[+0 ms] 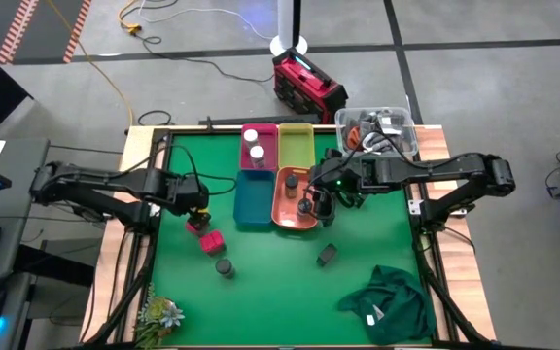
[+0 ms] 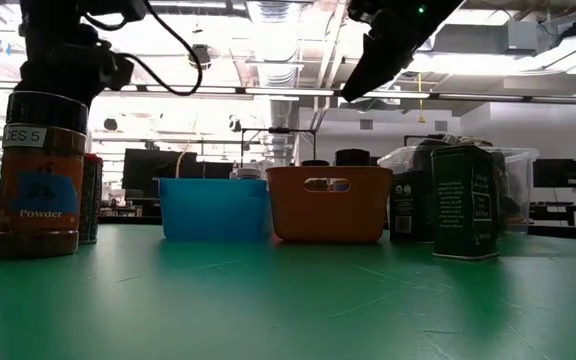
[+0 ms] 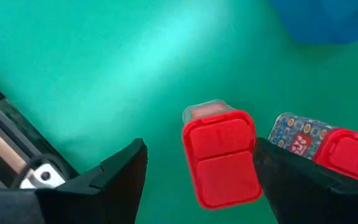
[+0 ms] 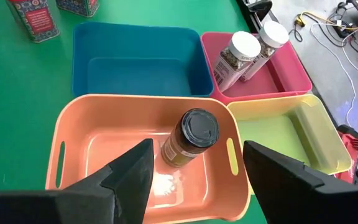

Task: Sort spices by type
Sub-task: Put the top red seasoning can into the yellow tray

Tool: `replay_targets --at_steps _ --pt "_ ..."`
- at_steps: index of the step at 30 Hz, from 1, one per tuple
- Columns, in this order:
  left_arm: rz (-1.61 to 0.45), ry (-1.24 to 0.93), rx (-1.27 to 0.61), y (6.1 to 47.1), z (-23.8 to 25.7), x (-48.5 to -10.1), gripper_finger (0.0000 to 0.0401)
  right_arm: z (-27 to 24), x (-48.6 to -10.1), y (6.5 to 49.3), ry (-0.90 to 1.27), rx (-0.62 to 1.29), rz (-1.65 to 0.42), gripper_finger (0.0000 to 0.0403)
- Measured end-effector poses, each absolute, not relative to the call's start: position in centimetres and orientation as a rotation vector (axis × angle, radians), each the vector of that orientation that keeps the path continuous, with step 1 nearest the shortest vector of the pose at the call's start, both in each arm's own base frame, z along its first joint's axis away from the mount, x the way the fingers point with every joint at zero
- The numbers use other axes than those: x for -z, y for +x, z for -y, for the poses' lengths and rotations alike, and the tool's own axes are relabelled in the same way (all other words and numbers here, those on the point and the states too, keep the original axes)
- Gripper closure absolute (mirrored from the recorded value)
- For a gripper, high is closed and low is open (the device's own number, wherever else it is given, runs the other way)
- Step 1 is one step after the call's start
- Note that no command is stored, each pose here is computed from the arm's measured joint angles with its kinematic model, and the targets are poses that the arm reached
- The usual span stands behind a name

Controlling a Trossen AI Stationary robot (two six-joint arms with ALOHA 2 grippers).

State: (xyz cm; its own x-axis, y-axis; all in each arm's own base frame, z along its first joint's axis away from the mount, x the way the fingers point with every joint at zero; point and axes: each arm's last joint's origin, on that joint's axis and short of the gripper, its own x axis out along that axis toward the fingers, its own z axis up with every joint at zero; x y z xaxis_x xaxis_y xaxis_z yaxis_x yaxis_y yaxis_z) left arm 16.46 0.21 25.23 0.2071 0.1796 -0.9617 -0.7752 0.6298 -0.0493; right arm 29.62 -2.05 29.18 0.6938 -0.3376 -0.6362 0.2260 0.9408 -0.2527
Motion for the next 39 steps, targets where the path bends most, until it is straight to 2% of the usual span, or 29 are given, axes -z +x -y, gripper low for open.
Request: replay_targets --at_steps 20,33,39 --pt "-1.311 -0.529 -0.712 19.2 1.7 -22.3 0.0122 1.9 -29.2 29.6 -0.185 0.302 -0.744 0.0127" --pt "-1.357 -0.498 -0.715 18.8 1.7 -22.0 0.0122 1.9 -29.2 29.6 -0.186 0.302 -0.744 0.0127" --pt "-1.410 -0.535 -0.684 18.2 1.8 -19.9 0.0122 1.9 -29.2 29.6 -0.186 0.302 -0.744 0.0127"
